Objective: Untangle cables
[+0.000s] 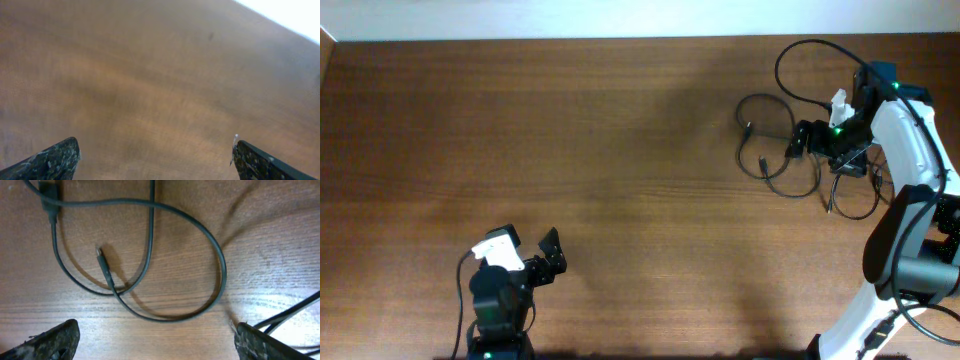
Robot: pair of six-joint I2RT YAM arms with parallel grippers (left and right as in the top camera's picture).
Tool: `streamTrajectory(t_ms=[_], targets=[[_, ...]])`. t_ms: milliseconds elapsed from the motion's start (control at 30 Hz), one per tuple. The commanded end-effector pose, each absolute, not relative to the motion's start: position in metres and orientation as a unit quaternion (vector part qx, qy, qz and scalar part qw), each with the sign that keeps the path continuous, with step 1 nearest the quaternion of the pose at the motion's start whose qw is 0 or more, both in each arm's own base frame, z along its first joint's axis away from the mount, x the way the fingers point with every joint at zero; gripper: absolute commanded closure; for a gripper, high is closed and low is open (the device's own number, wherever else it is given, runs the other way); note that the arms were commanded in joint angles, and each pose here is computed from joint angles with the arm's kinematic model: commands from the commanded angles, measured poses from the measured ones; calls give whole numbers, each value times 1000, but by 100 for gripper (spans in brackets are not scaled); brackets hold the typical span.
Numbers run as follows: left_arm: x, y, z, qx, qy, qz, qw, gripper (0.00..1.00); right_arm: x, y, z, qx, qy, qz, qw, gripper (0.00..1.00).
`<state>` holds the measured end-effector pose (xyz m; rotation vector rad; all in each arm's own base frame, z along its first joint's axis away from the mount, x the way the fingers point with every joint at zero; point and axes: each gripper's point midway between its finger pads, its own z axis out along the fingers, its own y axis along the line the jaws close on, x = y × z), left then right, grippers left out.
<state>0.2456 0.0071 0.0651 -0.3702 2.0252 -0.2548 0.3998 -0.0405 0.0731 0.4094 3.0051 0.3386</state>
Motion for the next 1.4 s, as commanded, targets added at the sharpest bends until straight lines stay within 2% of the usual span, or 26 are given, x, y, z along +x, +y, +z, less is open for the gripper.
streamTrajectory(t_ms=[0,233,367,533,1367], targets=[[250,-1,99,-87,809,-88,574,1,403,-40,81,134,983,113,56,1],[248,-15,142,31,755,-29,654,1,403,-40,81,134,983,113,56,1],[247,-7,148,18,747,-1,664,1,403,-40,81,134,983,113,56,1],[246,-5,155,56,734,42,675,1,403,-40,81,134,983,113,56,1],[246,-3,156,53,733,44,677,1,403,-40,81,134,983,113,56,1]])
